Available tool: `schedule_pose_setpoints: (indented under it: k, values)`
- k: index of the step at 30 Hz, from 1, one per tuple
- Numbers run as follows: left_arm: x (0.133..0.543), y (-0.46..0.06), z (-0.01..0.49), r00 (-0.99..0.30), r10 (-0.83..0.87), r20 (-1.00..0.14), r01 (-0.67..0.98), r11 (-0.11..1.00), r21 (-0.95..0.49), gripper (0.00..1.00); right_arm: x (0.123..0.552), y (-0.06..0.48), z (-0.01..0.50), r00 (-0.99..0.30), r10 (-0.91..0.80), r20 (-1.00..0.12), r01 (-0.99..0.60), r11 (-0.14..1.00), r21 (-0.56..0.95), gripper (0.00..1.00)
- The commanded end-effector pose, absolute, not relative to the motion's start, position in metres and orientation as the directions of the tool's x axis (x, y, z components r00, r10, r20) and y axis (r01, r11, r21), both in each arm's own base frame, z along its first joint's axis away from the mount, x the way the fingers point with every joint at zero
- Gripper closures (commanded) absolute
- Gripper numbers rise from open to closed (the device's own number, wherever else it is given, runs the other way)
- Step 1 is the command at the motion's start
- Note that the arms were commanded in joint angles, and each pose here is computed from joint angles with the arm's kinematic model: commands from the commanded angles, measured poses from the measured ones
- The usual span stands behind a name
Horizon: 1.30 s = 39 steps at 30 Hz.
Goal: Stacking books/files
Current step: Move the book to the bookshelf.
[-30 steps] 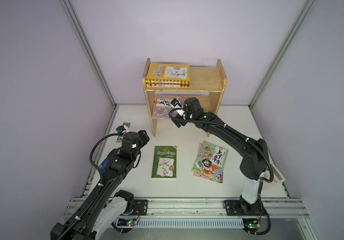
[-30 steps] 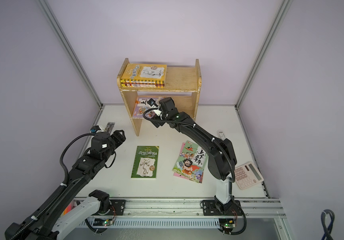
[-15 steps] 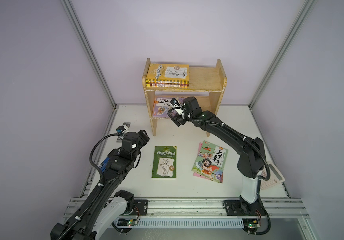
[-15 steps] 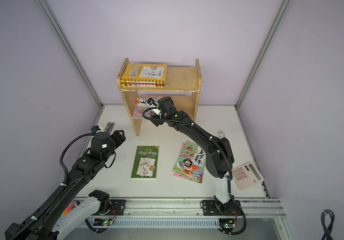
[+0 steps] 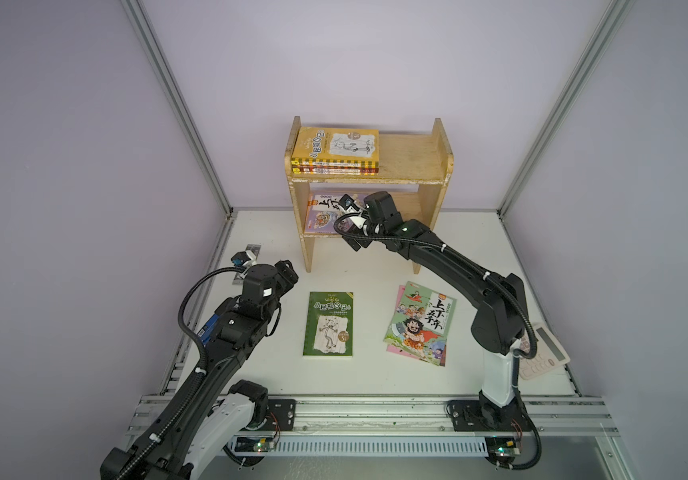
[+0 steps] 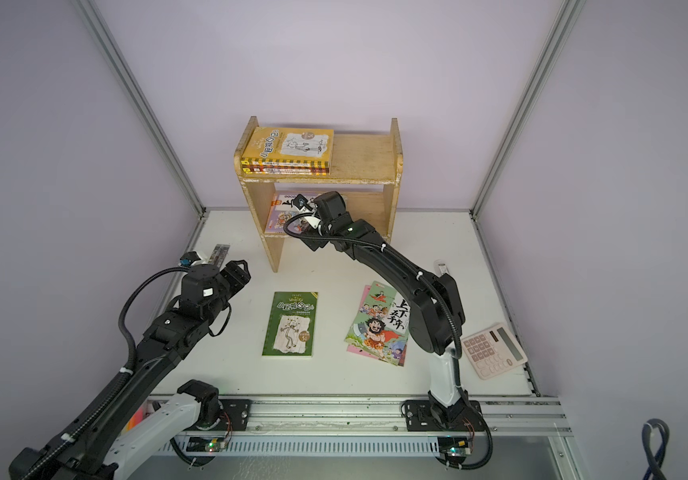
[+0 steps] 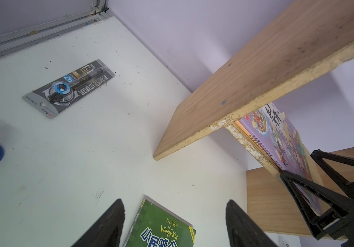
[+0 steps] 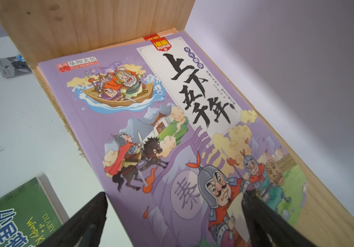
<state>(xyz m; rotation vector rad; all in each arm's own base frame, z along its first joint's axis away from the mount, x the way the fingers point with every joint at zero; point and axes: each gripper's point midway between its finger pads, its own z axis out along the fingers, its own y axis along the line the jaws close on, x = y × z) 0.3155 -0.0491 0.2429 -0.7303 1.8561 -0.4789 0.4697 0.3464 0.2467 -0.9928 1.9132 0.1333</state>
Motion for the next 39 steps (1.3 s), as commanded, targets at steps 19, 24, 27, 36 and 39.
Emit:
schedule_pose_setpoints:
  k: [19, 24, 27, 36, 39]
  values:
    - [0.318, -0.051, 0.248, -0.276, -0.674, -0.686, -0.247, 0.739, -0.627, 0.23, 0.465, 0.319, 0.246, -0.259, -0.605, -0.753, -0.663, 0.678, -0.316, 0.02]
    - [0.317, -0.051, 0.248, -0.274, -0.674, -0.686, -0.246, 0.739, -0.627, 0.23, 0.464, 0.309, 0.247, -0.271, -0.602, -0.751, -0.663, 0.683, -0.307, 0.02]
    - [0.317, -0.050, 0.247, -0.275, -0.674, -0.686, -0.247, 0.739, -0.627, 0.23, 0.465, 0.303, 0.247, -0.281, -0.597, -0.751, -0.658, 0.690, -0.302, 0.01]
    - [0.316, -0.050, 0.247, -0.275, -0.675, -0.685, -0.248, 0.738, -0.628, 0.23, 0.469, 0.296, 0.251, -0.287, -0.585, -0.758, -0.651, 0.700, -0.294, 0.01]
    - [0.316, -0.050, 0.247, -0.274, -0.675, -0.685, -0.249, 0.738, -0.627, 0.23, 0.470, 0.295, 0.249, -0.290, -0.585, -0.757, -0.653, 0.699, -0.290, 0.02]
